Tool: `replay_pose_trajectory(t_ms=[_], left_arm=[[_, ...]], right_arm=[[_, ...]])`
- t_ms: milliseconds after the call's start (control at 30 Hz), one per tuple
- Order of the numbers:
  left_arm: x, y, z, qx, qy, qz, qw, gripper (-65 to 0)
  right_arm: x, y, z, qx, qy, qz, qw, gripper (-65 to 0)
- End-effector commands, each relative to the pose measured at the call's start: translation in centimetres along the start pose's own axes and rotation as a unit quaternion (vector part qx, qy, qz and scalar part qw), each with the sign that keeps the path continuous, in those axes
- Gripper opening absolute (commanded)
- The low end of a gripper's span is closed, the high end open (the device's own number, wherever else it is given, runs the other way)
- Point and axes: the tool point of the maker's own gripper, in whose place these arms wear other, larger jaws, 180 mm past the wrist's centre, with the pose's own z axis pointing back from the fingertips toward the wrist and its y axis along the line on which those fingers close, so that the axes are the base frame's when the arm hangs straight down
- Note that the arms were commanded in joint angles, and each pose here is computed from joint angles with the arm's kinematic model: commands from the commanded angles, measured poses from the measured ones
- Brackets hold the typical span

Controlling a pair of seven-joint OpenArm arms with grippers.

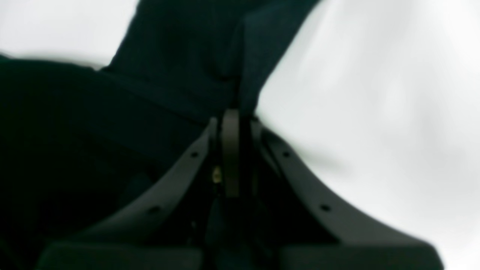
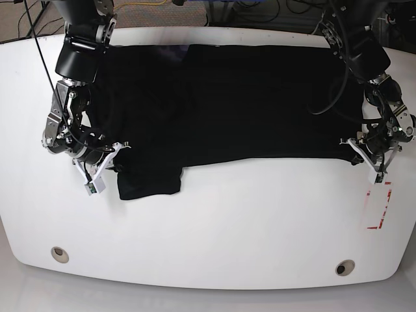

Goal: Layout the t-shirt on the table in an organized manner, then fold the t-shirt properly
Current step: 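Fold the hem with both grippers over toward the collar edge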

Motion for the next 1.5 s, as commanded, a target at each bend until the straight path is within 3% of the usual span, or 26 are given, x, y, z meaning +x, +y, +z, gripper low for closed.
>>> replay_pose_trajectory(t_ms=[0, 467, 1133, 1467], left_arm=[[2.1, 1.1, 1.4, 0.020, -0.034, -0.014, 0.999, -65.0], [1.4, 1.3, 4.2, 0.053, -0.044, -0.054, 0.996, -65.0], [-6.0, 3.8, 8.0, 0.109, 0.066, -0.051, 0.991, -65.0], [-7.8, 3.7, 9.7, 0.122, 0.083, -0.073, 0.986, -65.0]], right_arm=[[3.2, -0.2, 1.5, -0.011, -0.032, 0.028, 0.9990, -65.0], [3.3, 1.5, 5.5, -0.052, -0.009, 0.110, 0.9925, -65.0], [-3.0, 5.3, 8.8, -0.058, 0.030, 0.159, 0.9852, -65.0], [-5.9, 6.2, 9.2, -0.048, 0.057, 0.152, 0.9856, -65.0]])
